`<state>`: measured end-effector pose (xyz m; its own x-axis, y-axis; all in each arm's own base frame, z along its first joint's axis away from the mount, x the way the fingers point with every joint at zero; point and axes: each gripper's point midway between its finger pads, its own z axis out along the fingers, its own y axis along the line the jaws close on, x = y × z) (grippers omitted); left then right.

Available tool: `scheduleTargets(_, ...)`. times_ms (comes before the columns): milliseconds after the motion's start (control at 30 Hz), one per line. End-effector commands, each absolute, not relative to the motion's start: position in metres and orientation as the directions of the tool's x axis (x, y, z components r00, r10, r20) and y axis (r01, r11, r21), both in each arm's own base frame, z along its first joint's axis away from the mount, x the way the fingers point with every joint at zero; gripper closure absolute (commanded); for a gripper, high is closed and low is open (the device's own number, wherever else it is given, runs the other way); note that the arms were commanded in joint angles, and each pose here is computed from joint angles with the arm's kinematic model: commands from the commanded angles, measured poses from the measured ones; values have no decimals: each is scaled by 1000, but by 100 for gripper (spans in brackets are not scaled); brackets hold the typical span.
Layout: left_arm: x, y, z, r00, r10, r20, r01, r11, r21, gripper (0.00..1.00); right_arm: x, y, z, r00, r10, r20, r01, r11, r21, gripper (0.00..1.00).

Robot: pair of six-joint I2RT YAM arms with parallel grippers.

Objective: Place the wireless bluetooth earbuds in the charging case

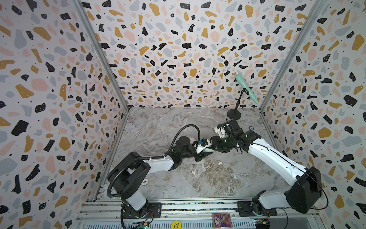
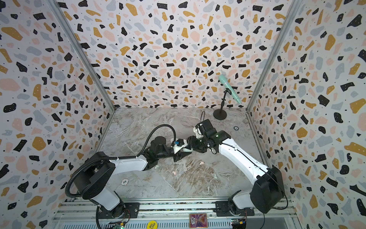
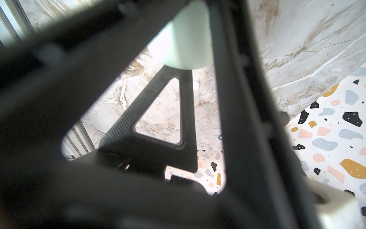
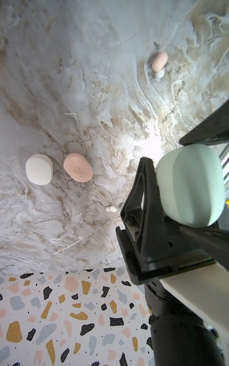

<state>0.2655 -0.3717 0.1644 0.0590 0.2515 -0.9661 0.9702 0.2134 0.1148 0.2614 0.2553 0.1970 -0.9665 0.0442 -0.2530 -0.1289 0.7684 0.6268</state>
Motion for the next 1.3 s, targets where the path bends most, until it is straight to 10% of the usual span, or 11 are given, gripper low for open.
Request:
scheduleTargets(0,257,-375,190,136,189,-972,967,187,172,56,259,253,205,-962,51,-269,-138,757,638,49)
scheduleTargets(967,256,-376,193,140,187,-972,969,176,173,63,258,253,201,-965,48,-258,-134,753,644,48)
scheduleTargets(1267,252,-377,194,117,168,-979,976,165,145,64,260,248,206,-962,63,-265,-128,755,643,27)
